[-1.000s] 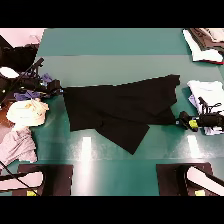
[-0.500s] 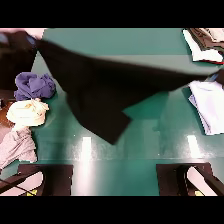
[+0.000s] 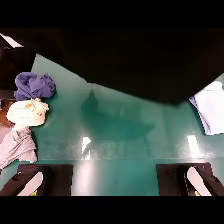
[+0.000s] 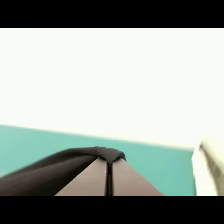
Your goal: Fold the shirts.
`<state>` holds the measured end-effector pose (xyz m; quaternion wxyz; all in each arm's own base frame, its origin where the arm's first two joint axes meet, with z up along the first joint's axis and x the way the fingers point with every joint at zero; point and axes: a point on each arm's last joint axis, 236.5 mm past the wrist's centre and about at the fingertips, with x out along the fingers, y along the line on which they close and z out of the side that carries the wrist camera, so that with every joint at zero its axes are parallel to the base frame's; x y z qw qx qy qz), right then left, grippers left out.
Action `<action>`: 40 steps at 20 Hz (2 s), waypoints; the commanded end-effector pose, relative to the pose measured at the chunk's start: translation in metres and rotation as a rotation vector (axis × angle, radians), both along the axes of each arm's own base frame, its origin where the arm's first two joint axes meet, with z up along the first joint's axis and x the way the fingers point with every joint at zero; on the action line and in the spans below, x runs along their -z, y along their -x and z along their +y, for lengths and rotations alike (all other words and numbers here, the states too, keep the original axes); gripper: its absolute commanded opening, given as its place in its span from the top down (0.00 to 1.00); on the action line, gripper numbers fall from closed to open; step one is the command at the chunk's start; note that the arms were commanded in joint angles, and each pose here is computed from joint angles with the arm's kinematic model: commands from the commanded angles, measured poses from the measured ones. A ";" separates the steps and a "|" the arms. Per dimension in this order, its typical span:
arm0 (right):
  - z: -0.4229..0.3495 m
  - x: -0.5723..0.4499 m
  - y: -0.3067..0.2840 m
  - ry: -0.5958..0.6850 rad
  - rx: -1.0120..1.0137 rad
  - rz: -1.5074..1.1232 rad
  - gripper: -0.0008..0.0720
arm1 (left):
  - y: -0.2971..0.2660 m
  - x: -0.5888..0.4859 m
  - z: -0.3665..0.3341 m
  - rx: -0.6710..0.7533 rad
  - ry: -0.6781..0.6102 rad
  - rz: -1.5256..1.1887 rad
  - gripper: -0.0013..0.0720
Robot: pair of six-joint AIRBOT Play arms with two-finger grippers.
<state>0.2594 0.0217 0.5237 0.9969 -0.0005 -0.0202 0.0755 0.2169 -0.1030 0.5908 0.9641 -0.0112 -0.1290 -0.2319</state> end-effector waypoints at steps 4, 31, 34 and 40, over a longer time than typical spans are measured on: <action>-0.013 -0.033 0.024 0.029 0.117 -0.048 0.97 | 0.043 -0.019 -0.002 -0.017 0.009 -0.082 0.95; -0.058 0.476 -0.290 -0.217 0.105 0.985 0.97 | -0.352 0.506 0.049 -0.009 0.249 1.053 0.95; -0.045 0.498 -0.259 -0.100 0.074 1.139 0.97 | -0.323 0.533 0.043 0.040 0.106 1.174 0.95; -0.030 0.536 -0.195 -0.015 0.034 1.409 0.97 | -0.254 0.588 0.068 0.043 -0.203 1.449 0.95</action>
